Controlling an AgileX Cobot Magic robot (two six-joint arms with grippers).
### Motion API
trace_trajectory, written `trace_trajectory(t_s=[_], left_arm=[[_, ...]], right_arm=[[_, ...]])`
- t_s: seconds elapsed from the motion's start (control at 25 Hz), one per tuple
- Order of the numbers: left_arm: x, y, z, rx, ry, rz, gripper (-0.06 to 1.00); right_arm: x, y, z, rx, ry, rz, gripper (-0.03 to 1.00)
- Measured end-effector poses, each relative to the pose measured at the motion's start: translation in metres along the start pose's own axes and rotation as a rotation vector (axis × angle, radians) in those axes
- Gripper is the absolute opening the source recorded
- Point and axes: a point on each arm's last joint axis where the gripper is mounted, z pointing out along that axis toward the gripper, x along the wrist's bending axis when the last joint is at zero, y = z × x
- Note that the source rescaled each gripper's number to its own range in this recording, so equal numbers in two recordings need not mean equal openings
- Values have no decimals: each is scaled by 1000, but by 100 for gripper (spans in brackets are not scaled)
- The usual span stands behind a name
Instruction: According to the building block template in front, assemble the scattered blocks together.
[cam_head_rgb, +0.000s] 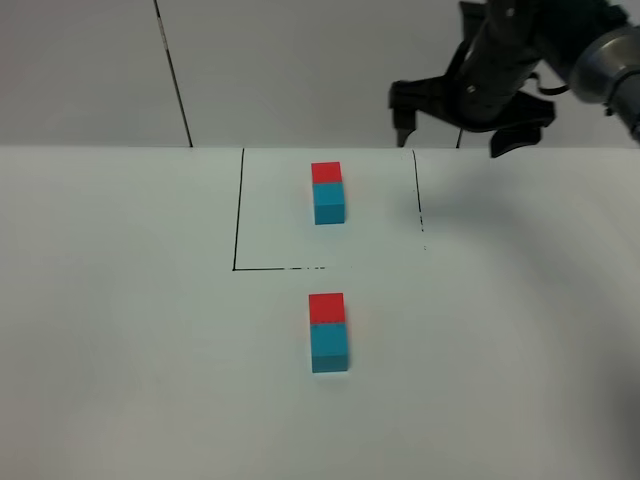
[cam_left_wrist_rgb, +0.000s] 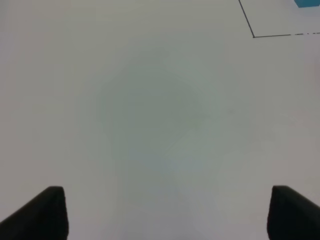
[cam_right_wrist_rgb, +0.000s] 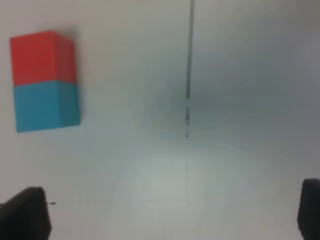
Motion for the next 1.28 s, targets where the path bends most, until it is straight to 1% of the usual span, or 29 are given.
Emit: trace_trajectory(t_s=[0.08,0.12,0.24,0.28,0.32,0.4,0.48,0.56,0.64,0.8,1.0,1.16,1.28], left_arm=[[0,0,0,0,0,0,88],[0,0,0,0,0,0,88],[0,0,0,0,0,0,88],[0,0,0,0,0,0,88],[0,0,0,0,0,0,88],[0,0,0,0,0,0,88],[0,0,0,0,0,0,88],[0,0,0,0,0,0,88],[0,0,0,0,0,0,88],[0,0,0,0,0,0,88],[0,0,0,0,0,-1,88],[0,0,0,0,0,-2,88],[0,0,0,0,0,-2,88]], right_arm=[[-29,6,-21,-22,-20,42,100],[-46,6,-27,-17,-42,60,100],[-96,-4,-51,1,-131,84,100],[-111,-11,-54,24,-166,80,100],[-122,-20,-61,42,-192,70,100],[-135,-38,-75,74,-228,20,100],[-140,-61,-89,103,-240,-23,100],[-142,-79,-101,93,-234,-48,100],[-142,-97,-115,51,-222,-55,100],[-145,-142,-143,5,-209,-63,100],[-151,-210,-173,-42,-203,-64,100],[-155,-258,-193,-128,-195,-66,100],[-159,-287,-204,-195,-194,-81,100]])
